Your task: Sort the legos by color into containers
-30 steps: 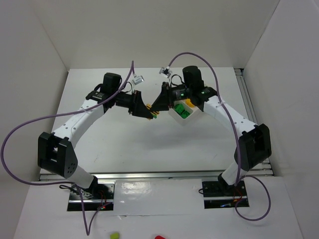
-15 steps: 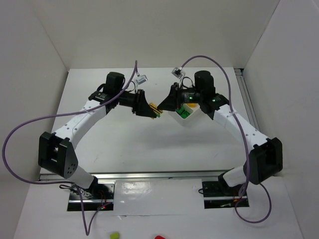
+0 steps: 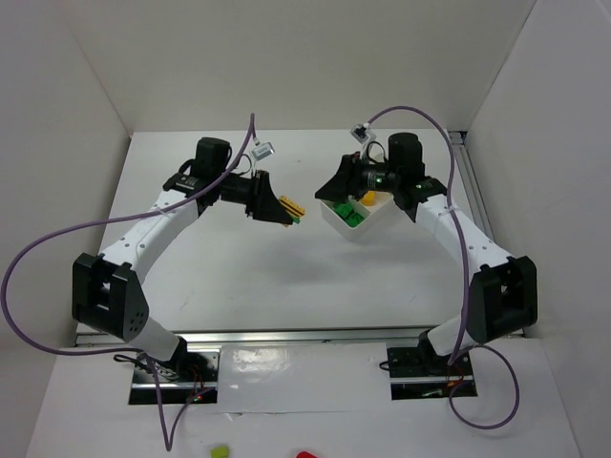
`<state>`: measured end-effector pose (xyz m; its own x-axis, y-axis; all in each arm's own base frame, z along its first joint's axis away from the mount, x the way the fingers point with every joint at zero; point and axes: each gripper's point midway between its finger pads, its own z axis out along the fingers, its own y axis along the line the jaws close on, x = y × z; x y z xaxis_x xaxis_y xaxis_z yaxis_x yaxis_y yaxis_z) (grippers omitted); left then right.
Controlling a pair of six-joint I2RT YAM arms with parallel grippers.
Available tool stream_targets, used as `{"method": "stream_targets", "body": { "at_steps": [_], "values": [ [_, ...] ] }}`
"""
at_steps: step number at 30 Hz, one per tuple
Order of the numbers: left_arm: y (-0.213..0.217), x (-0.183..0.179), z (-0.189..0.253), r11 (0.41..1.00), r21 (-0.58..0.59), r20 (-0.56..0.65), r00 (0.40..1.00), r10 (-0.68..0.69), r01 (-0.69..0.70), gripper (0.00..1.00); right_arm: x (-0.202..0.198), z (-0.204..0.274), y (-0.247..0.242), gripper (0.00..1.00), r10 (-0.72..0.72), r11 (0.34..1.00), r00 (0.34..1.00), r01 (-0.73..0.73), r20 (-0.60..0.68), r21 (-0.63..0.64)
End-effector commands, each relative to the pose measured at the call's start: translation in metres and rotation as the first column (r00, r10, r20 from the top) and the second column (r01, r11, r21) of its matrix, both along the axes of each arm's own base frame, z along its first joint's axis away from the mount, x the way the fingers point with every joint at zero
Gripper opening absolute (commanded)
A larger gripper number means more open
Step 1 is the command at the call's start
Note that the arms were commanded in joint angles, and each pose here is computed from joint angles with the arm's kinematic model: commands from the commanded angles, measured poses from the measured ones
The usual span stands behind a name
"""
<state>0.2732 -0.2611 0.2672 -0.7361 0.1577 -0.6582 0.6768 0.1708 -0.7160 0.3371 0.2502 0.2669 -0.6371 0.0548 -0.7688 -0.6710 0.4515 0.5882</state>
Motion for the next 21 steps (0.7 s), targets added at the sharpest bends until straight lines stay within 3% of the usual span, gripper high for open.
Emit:
{"method": "stream_targets", "body": {
  "at_steps": [1,3,8,11,15,21],
  "values": [
    [0.0,-0.002,0.017,0.998,-0.04,0.09,0.995,-0.045,0.049,0.0,-0.034,0.022,0.023,0.74,0.234,0.967,0.969,-0.241,0.082,0.078],
    [0.0,-0.003,0.018,0.997,-0.046,0.099,0.994,-0.055,0.06,0.0,-0.038,0.018,0.031,0.82,0.285,0.955,0.956,-0.289,0.064,0.071],
    [0.0,-0.003,0.016,0.997,-0.049,0.089,0.994,-0.063,0.067,0.0,-0.057,0.012,0.059,0.83,0.407,0.91,0.911,-0.41,0.064,0.061],
    [-0.001,-0.001,0.012,0.997,-0.047,0.089,0.994,-0.064,0.069,0.0,-0.064,0.019,0.067,0.8,0.436,0.892,0.895,-0.444,0.092,0.084],
    [-0.001,-0.001,0.012,0.997,-0.047,0.089,0.994,-0.064,0.069,0.0,-0.067,0.019,0.067,0.65,0.45,0.884,0.889,-0.457,0.089,0.096],
    [0.0,0.0,0.01,0.997,-0.038,0.092,0.994,-0.059,0.063,0.0,-0.07,0.025,0.064,0.69,0.464,0.872,0.88,-0.474,0.1,0.125]
  ]
}}
